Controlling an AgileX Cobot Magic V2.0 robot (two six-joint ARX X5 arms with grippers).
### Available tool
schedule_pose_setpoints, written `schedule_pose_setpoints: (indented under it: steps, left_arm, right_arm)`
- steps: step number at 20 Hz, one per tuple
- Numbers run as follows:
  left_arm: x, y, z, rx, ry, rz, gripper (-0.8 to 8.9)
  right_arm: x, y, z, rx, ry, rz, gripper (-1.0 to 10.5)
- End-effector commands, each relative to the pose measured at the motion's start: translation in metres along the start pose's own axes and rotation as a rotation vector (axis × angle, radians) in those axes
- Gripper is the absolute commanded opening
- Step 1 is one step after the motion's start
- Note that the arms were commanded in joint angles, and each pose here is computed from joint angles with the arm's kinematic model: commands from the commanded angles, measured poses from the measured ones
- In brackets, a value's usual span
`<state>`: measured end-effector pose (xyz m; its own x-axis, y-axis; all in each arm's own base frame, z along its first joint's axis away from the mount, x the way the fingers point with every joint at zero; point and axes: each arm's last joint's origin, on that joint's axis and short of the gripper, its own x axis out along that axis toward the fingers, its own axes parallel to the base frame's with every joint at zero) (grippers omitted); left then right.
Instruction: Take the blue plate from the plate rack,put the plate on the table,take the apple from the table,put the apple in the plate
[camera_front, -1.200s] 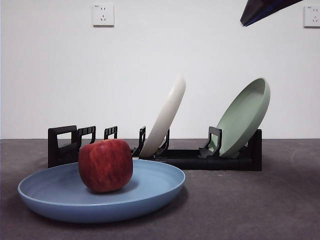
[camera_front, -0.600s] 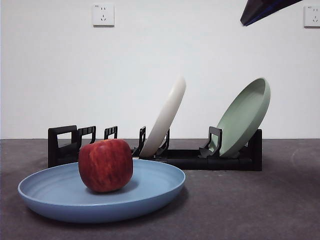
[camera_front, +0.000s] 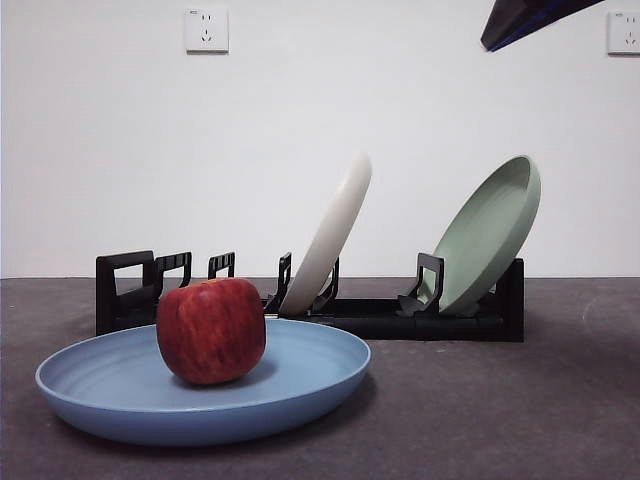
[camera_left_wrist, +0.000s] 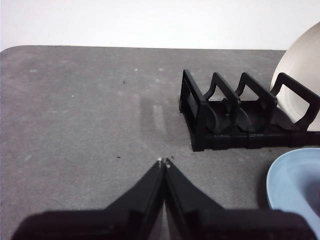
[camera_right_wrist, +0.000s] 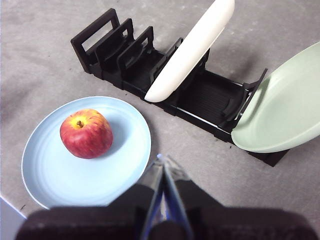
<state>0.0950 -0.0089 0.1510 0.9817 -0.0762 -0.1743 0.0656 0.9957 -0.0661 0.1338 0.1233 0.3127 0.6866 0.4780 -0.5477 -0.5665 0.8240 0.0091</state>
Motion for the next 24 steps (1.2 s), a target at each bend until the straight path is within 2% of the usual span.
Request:
schedule_pose_setpoints:
  steps: [1, 17, 20, 24]
  left_arm:
    - [0.001, 0.0, -0.004, -0.012, 0.011, -0.009, -0.01]
    - [0.001, 0.0, -0.004, -0.012, 0.011, -0.019, -0.01]
    - [0.001, 0.0, -0.004, -0.012, 0.011, -0.019, -0.01]
    - [0.001, 0.0, -0.004, -0.012, 0.011, -0.019, -0.01]
  right_arm:
    - [0.0, 0.0, 0.0, 0.01, -0.007, -0.002, 0.0]
    - [-0.001, 0.0, 0.0, 0.01, -0.006, -0.003, 0.0]
    - [-0.012, -0.013, -0.001, -0.082, -0.023, -0.08, 0.0]
    - [-0.027, -0.043, -0.002, 0.01, -0.068, -0.229, 0.0]
